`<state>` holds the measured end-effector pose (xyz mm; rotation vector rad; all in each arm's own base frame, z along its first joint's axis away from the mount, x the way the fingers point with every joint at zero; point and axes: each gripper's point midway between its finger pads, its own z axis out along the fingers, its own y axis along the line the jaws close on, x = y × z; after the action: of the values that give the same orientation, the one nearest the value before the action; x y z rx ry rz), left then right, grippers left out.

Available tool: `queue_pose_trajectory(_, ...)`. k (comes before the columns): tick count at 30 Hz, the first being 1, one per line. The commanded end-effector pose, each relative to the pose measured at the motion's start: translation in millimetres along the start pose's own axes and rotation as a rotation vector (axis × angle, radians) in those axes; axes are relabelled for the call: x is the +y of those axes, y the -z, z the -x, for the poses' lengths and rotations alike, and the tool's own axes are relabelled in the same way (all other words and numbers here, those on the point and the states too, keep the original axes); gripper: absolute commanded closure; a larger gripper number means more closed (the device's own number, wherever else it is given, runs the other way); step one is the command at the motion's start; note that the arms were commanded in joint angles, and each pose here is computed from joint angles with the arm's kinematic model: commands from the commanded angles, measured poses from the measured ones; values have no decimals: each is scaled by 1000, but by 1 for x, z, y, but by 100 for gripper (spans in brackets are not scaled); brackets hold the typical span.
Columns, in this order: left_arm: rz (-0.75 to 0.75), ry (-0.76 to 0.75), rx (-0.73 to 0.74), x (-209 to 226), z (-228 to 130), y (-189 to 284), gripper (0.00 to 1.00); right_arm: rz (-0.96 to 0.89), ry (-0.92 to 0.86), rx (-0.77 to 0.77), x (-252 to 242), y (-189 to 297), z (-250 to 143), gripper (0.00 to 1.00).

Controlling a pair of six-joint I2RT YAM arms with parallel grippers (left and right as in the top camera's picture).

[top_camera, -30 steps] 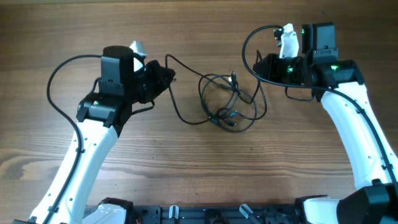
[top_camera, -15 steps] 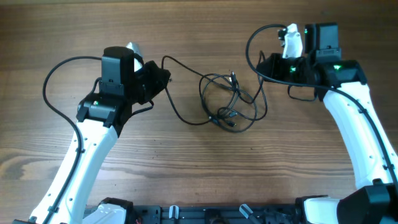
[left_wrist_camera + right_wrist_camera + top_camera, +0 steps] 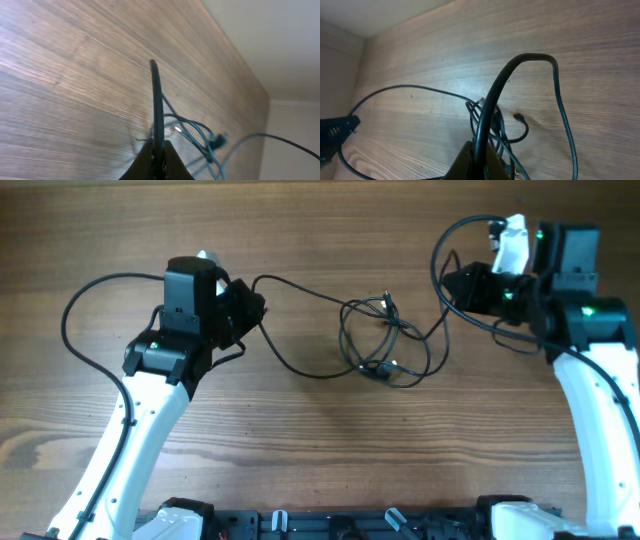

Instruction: Untangle cables

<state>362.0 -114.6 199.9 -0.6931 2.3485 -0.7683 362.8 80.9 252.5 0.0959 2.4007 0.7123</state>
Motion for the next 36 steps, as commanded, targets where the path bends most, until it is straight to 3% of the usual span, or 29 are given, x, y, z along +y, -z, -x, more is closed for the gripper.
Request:
queue_pose_trajectory(1,66,-16,-77,11,14,5,93,-71,-19,-54,-9,17,5,96)
queue_pose_trajectory(24,186,-2,-59,39,12,-17,91,-157,-30,-67,-22,23,4,96)
queue_pose_trajectory(31,251,1,-65,54,13,-28,80,-351,-124,-55,-63,15,0,96)
queue_pose_trajectory(36,299,1,-80,64,16,-34,66,-492,-198,-20,-95,5,-7,96)
